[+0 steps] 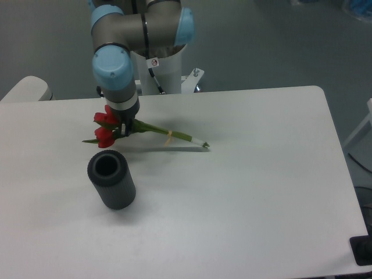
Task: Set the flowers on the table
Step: 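Lower the tulips onto the table beside the black vase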
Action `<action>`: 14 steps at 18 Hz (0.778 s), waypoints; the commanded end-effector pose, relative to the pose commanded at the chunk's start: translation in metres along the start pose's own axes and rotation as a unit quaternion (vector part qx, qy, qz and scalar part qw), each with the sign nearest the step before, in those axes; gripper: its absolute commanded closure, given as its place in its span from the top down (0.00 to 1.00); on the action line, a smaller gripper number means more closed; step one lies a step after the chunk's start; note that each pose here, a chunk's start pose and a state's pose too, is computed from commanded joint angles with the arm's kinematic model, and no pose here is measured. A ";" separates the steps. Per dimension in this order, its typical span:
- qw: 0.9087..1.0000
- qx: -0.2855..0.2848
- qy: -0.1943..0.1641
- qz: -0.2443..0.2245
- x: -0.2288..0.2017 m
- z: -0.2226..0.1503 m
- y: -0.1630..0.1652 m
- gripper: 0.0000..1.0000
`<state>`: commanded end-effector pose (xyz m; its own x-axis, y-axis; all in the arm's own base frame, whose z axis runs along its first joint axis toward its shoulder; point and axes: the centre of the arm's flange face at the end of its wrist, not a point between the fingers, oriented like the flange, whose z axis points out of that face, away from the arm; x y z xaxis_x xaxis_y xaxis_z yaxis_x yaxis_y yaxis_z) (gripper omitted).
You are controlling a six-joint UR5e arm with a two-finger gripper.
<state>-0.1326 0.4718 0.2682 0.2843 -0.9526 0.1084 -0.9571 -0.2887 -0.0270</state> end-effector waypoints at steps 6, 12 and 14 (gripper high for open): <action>1.000 -0.001 -0.003 0.005 -0.005 0.006 -0.004 0.74; 1.000 -0.003 -0.010 0.002 -0.008 0.000 0.000 1.00; 1.000 -0.003 -0.013 -0.008 -0.009 -0.003 0.012 1.00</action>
<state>-0.1471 0.4768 0.2697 0.3014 -0.9498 0.0837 -0.9525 -0.3039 -0.0192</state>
